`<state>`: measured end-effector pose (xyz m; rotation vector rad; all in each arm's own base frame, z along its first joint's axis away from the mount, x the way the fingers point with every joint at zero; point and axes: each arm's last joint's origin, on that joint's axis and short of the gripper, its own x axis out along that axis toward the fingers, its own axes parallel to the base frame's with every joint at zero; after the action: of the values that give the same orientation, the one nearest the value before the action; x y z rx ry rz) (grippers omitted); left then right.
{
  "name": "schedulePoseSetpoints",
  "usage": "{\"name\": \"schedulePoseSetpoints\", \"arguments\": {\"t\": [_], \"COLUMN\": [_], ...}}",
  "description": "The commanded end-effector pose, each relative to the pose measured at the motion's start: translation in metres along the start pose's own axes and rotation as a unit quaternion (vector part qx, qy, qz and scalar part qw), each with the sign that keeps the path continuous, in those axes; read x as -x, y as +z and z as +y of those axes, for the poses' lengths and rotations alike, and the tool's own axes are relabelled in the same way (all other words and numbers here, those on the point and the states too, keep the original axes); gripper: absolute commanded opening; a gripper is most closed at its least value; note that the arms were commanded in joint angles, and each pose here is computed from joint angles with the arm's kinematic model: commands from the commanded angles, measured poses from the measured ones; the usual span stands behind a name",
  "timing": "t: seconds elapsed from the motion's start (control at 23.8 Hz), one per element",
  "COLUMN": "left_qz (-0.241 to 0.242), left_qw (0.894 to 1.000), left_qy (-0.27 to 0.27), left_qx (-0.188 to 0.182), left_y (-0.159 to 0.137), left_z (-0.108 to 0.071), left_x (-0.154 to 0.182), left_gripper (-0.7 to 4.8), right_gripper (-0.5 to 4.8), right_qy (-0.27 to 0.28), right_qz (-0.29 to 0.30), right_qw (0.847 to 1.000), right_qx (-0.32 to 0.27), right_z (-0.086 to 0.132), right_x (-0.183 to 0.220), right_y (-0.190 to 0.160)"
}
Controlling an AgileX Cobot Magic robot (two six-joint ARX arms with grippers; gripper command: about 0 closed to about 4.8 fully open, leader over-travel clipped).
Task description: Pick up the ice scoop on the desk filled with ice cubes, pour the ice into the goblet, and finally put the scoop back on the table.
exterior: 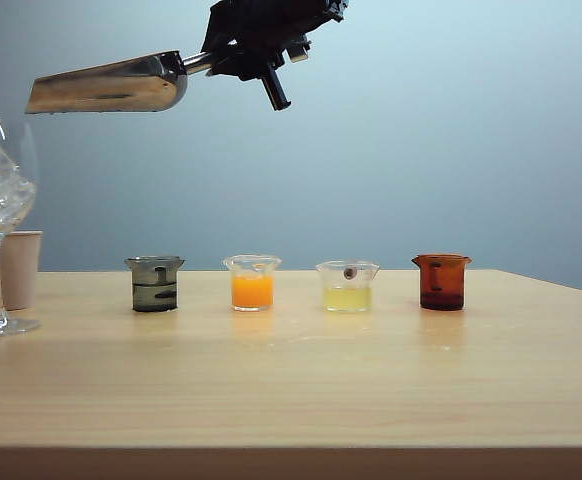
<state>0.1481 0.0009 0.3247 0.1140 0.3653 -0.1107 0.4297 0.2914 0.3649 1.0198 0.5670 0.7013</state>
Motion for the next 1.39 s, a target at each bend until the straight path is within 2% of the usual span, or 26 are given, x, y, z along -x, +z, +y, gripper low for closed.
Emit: {"name": "schedulePoseSetpoints", "arguments": {"t": [0.04,0.13,0.29,0.46,0.59,0.67,1.01,1.09,1.3,1.39], "left_qz": [-0.008,-0.008,-0.008,-0.008,-0.008,-0.007,-0.007,-0.007,-0.007,-0.007], "left_qw": [1.000,1.000,1.000,1.000,1.000,1.000,1.000,1.000,1.000,1.000], "left_qy": [0.000,0.000,0.000,0.000,0.000,0.000,0.000,0.000,0.000,0.000], "left_qx": [-0.003,-0.002,-0.002,-0.002,-0.002,-0.003,-0.003,-0.003,-0.003,-0.003], "left_y": [0.002,0.002,0.002,0.002,0.002,0.002,0.002,0.002,0.002,0.002], "left_z": [0.000,0.000,0.000,0.000,0.000,0.000,0.000,0.000,0.000,0.000], "left_x": [0.001,0.001,0.001,0.001,0.001,0.001,0.001,0.001,0.001,0.001], "left_gripper": [0.04,0.04,0.04,0.04,0.04,0.04,0.04,0.04,0.04,0.04], "right_gripper": [-0.09,-0.09,-0.09,-0.09,-0.09,-0.09,-0.09,-0.09,-0.09,-0.09], "right_qy": [0.029,0.027,0.037,0.017,-0.005,-0.043,-0.087,-0.110,-0.134,-0.144], "right_qz": [-0.005,-0.004,-0.009,-0.014,-0.027,-0.045,-0.107,-0.144,-0.192,-0.210], "right_qw": [1.000,1.000,0.996,0.997,0.998,0.998,0.990,0.983,0.972,0.967], "right_qx": [0.009,-0.015,-0.078,-0.073,-0.054,-0.017,-0.006,-0.015,-0.023,-0.028], "right_z": [0.011,0.010,0.000,-0.014,-0.015,-0.010,-0.012,-0.022,-0.039,-0.053], "right_x": [0.004,0.005,0.013,0.034,0.051,0.083,0.163,0.206,0.258,0.286], "right_y": [0.003,0.005,0.029,0.064,0.081,0.103,0.145,0.152,0.152,0.148]}}
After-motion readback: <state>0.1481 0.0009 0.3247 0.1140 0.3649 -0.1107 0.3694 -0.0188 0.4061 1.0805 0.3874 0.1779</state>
